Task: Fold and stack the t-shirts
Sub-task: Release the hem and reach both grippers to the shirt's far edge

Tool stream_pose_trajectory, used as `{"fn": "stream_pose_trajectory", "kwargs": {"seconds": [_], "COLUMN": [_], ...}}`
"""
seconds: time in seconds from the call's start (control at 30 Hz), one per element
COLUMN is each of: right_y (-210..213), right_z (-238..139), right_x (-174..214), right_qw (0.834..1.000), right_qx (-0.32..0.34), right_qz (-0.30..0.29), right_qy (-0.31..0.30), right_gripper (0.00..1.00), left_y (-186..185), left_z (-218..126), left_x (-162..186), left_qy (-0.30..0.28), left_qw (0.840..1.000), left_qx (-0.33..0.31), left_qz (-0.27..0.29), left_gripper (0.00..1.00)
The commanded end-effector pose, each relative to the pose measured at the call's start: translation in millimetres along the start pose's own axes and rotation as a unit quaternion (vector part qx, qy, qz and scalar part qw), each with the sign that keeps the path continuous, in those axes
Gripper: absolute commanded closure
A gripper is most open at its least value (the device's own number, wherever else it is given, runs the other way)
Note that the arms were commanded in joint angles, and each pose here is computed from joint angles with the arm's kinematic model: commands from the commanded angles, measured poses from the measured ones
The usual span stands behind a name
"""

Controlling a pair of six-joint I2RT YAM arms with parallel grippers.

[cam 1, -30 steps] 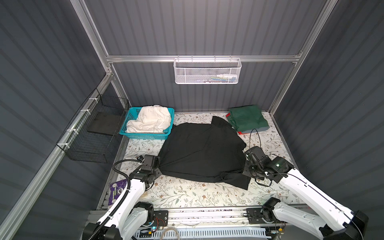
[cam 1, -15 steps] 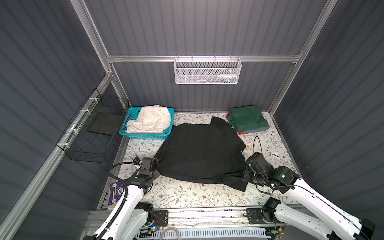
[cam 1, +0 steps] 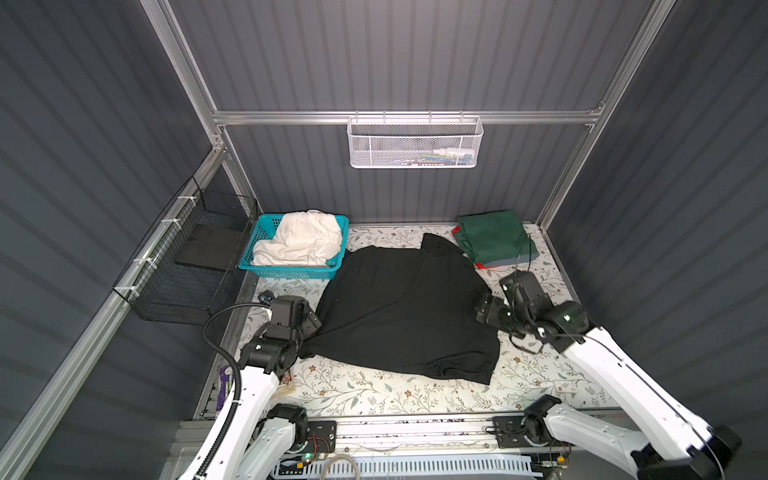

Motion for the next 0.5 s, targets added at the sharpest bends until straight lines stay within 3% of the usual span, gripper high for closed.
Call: {"fn": "stream_pose_trajectory", "kwargs": {"seconds": [0.0,0.13,0.3,0.47], "right_y": [12,10,-5,-19], "right_z": [38,98,153,200], "right_x": [-40,-76,-114,-136], "right_qw": [0.996,0.993,0.989,0.987], "right_qx": [-0.005,-0.002,0.055,0.07], "right_qz": [-0.088,-0.109,-0.128,-0.123], "right_qy": [0.003,0.041,0.042,0.073], "right_gripper": [0.23,0.38,0.47,0.56], "left_y": [-32,-71,-108,-137], "left_z": [10,35,67,94], "left_x": [-13,-22,-23,-16], "left_qy": [0.002,0.03,0.059,0.088], "left_qw": [0.997,0.992,0.985,0.976], "left_qx": [0.049,0.082,0.122,0.156], "left_qz": [0.054,0.09,0.107,0.121], "left_gripper": [0.07,0.06,0.08,0.1]}}
Point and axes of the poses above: each gripper's point midway between its finger pads, its own z axis out along the fingers, its own y axis along the line the jaws close on, x = y × z, the point moved 6 cm from there along -z, back along the fingers, and after that the axes turned 13 degrees about -z, right-handed, at the moved point
